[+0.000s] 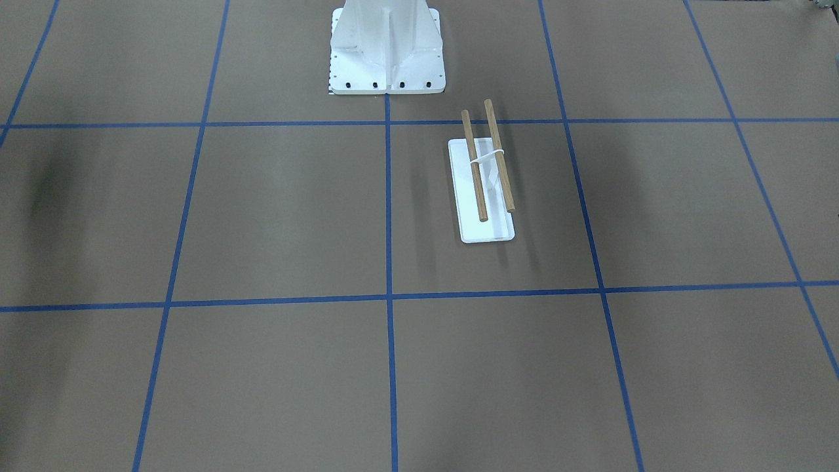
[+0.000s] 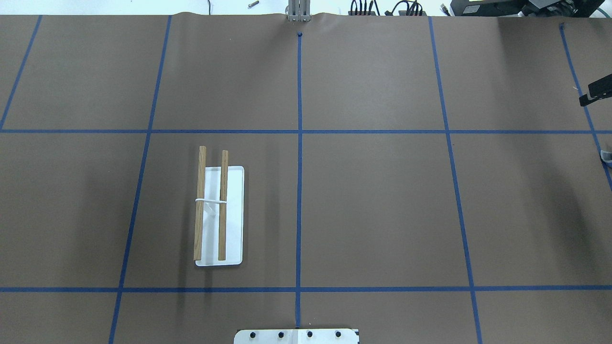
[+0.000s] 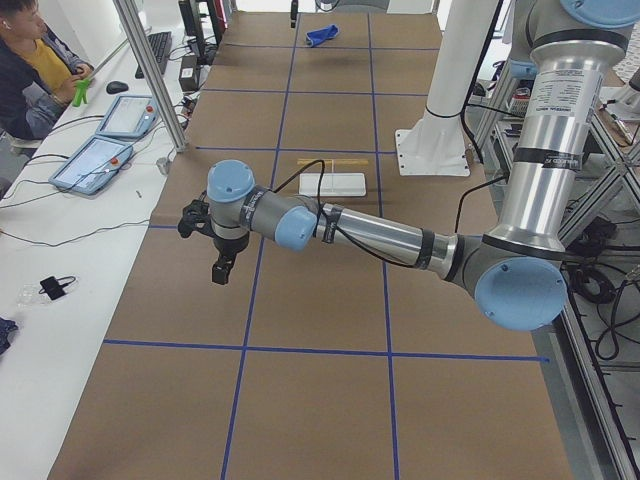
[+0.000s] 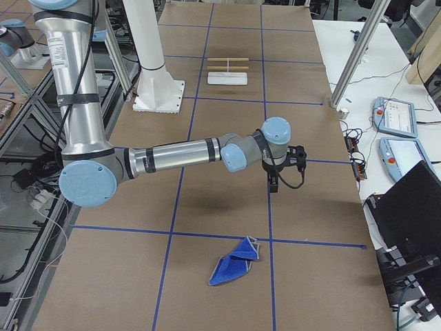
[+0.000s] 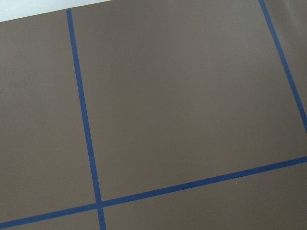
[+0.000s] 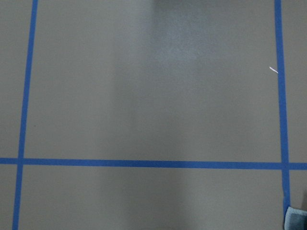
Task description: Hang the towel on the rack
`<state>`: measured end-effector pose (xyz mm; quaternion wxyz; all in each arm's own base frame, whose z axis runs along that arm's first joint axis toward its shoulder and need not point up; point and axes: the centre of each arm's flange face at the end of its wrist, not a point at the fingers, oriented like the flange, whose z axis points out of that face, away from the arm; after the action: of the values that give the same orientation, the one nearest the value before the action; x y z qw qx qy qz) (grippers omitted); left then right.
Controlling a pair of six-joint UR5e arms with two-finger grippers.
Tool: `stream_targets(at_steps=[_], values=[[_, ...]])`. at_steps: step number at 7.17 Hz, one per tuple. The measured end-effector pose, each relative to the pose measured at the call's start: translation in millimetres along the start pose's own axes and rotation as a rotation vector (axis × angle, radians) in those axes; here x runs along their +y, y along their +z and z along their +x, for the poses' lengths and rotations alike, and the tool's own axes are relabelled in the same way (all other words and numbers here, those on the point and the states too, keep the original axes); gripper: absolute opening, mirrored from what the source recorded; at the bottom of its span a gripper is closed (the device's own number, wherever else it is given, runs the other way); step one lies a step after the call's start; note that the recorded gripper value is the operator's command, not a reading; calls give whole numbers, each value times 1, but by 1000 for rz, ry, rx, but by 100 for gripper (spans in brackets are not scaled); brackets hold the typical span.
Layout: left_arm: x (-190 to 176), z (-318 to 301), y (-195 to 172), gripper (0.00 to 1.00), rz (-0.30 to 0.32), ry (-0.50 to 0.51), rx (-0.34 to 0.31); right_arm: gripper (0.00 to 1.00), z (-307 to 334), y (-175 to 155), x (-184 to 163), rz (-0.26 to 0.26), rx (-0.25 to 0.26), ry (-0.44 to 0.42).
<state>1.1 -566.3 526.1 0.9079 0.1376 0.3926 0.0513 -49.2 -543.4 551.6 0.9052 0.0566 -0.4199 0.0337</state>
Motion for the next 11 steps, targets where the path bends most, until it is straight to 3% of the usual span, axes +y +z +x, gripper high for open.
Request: stream_targets(at_steps=[4, 9, 11], values=[[48, -7, 0, 98, -10, -3, 0, 100, 20, 0, 17, 5, 15, 20], [52, -7, 0, 98, -11, -3, 2, 100, 39, 9, 34, -5, 34, 46], [52, -6, -1, 98, -8, -1, 3, 100, 44, 16, 35, -3, 65, 55]])
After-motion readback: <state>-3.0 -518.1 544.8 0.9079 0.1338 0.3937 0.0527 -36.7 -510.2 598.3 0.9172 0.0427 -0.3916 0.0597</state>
